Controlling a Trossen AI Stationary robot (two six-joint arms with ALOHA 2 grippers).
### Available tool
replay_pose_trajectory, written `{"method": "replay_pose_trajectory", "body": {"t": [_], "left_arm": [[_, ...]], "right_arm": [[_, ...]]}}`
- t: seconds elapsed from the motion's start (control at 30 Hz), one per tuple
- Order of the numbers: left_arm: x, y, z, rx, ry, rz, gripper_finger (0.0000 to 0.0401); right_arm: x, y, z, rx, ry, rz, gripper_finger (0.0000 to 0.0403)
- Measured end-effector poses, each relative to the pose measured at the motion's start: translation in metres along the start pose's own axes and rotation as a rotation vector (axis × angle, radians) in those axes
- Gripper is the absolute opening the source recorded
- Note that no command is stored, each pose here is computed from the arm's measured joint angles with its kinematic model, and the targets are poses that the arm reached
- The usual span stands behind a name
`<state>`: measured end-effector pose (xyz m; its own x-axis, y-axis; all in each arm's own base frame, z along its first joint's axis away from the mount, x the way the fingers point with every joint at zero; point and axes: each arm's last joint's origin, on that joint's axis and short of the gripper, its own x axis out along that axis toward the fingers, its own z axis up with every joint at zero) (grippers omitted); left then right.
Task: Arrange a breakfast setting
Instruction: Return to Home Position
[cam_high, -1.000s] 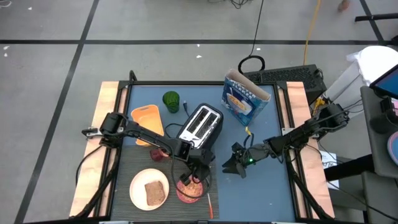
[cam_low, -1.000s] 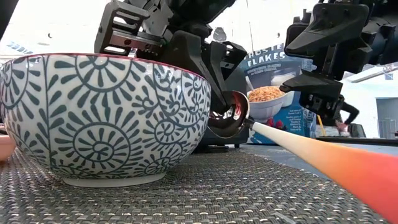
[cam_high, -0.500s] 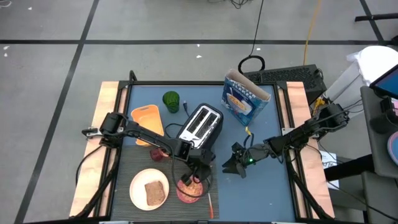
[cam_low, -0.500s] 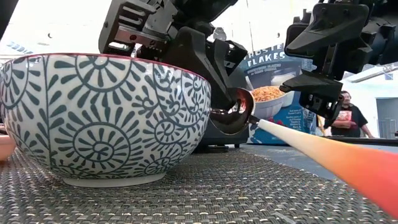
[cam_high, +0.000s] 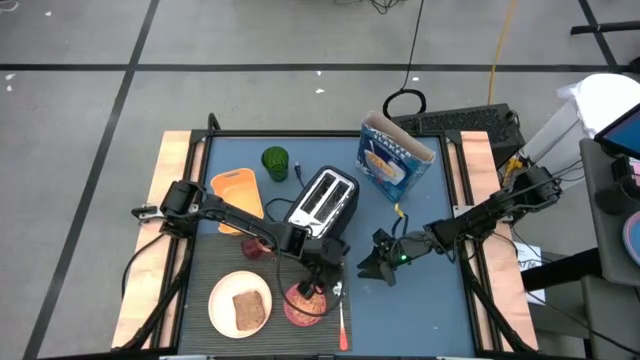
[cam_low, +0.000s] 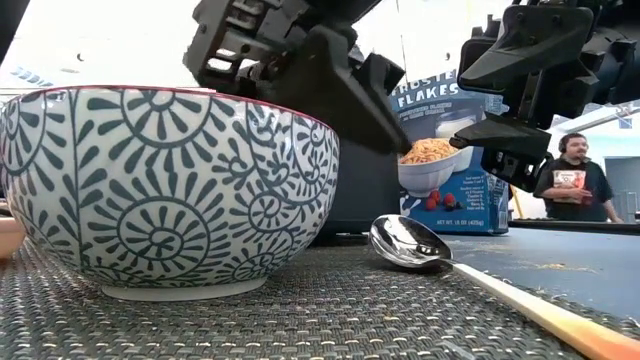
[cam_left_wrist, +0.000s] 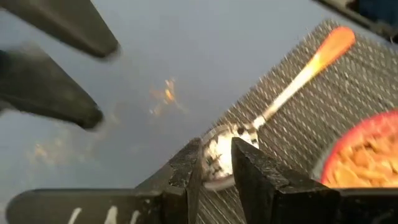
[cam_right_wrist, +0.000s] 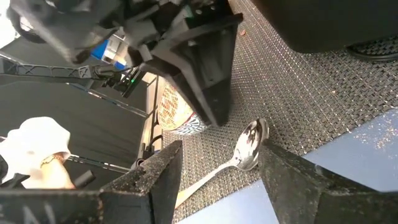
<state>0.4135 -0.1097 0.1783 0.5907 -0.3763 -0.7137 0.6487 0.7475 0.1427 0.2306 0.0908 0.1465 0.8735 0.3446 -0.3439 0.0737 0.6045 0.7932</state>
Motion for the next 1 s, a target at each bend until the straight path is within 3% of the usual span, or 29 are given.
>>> {"method": "replay_pose_trajectory", "body": {"t": [0.2,0.4,0.67,1.0], "left_arm": [[-0.01,0.003,0.014,-0.033,-0.068,0.033,0.0095],[-0.056,0.001,0.038,-0.054,-0.141,0.073,0.0095],[-0.167,-0.013,0.059,-0.194,-0.184,0.253,0.0094],[-0.305,-0.058,0.03,-0.35,-0.134,0.496,0.0094]], "right_arm": [[-0.001,0.002,0.001,-0.002,0.0,0.009,0.02],[-0.011,0.013,0.007,-0.081,-0.013,0.077,0.02],[-0.037,0.034,0.028,-0.205,-0.133,0.174,0.02],[-0.076,0.045,0.048,-0.306,-0.248,0.192,0.02]]}}
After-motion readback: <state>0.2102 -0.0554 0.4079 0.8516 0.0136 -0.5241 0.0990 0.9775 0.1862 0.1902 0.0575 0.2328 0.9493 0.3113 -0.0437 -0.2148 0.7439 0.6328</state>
